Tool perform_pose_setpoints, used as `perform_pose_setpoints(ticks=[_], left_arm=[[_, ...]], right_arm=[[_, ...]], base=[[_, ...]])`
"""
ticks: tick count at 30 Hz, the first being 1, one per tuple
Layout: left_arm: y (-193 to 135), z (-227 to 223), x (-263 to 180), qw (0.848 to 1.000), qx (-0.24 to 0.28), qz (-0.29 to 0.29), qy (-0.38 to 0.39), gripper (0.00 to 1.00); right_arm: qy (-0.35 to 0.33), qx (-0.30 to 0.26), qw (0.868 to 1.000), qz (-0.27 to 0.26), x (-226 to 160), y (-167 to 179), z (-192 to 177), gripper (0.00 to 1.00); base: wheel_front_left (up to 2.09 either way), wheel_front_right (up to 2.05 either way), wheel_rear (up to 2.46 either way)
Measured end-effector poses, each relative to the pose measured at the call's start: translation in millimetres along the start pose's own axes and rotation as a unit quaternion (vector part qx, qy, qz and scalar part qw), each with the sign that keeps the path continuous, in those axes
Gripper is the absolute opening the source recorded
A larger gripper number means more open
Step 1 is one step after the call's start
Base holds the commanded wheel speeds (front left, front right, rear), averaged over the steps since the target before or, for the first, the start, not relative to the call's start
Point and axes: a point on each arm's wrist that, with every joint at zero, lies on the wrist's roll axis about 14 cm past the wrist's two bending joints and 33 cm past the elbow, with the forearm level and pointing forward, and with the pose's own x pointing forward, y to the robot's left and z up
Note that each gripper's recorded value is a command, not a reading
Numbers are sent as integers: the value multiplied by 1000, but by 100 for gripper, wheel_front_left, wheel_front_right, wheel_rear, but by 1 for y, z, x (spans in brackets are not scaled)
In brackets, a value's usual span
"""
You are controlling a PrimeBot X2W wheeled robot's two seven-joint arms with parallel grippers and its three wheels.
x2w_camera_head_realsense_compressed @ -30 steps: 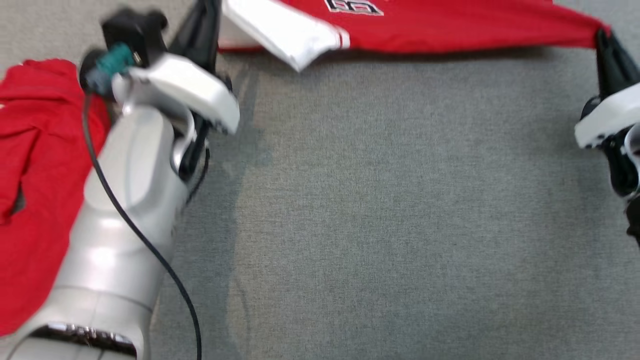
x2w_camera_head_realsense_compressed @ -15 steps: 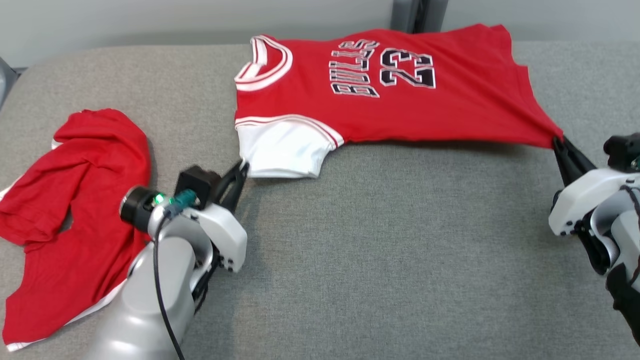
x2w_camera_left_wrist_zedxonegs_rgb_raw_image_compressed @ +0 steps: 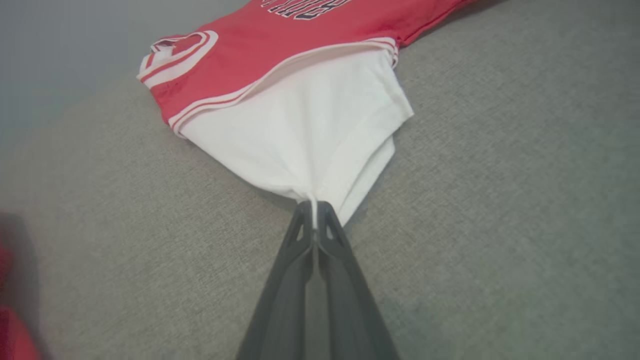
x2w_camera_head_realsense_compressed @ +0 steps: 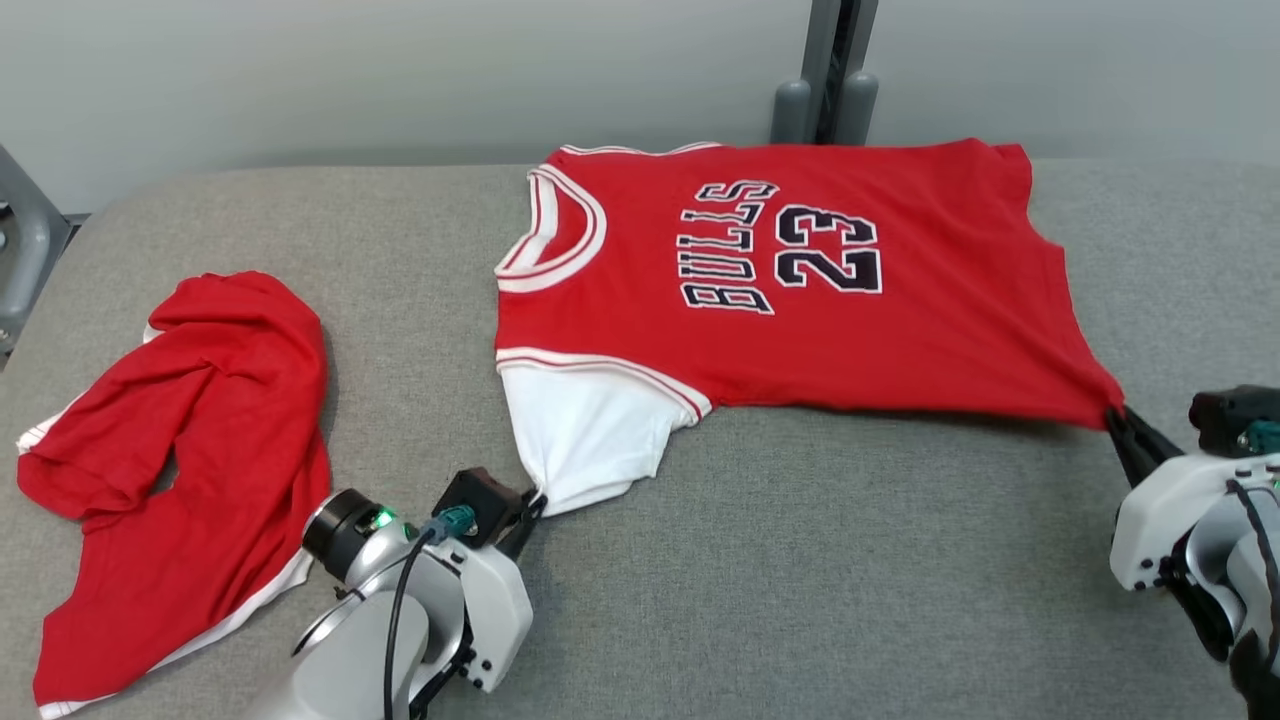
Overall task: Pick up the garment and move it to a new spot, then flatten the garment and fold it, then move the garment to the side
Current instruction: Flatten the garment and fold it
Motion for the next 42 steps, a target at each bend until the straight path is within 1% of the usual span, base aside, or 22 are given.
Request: perform_pose_setpoints(ticks=[3,12,17,22,28,35,39,42], left_arm=[[-8,-5,-7,1000,4,-18,17,0],[-30,-19,-31,996,1,-70,62,0],[-40,-20,-50,991,-11,-100,87,0],[-50,-22,-61,987,-24,-123,100,0],[-60,-30,-77,980,-41,-147,127,0],[-58,-36,-90,977,-68,-153,136,0],[-63,-42,-99,972,-83,-161,147,0],[-66,-45,-105,970,-90,-165,154,0]], right_arm=[[14,0,1000,5,-9,2,-7,0],[24,-19,1000,2,-32,-10,-10,0],[32,-32,999,8,-46,-12,-13,0],[55,-26,998,12,-55,-12,-23,0],[102,6,994,30,-71,-5,-42,0],[144,52,987,45,-91,-2,-55,0],[191,104,974,60,-105,7,-72,0],[202,114,971,64,-110,6,-73,0]], base=[[0,0,0],[0,0,0],[0,0,0],[0,0,0],[0,0,0],[0,0,0],[0,0,0],[0,0,0]])
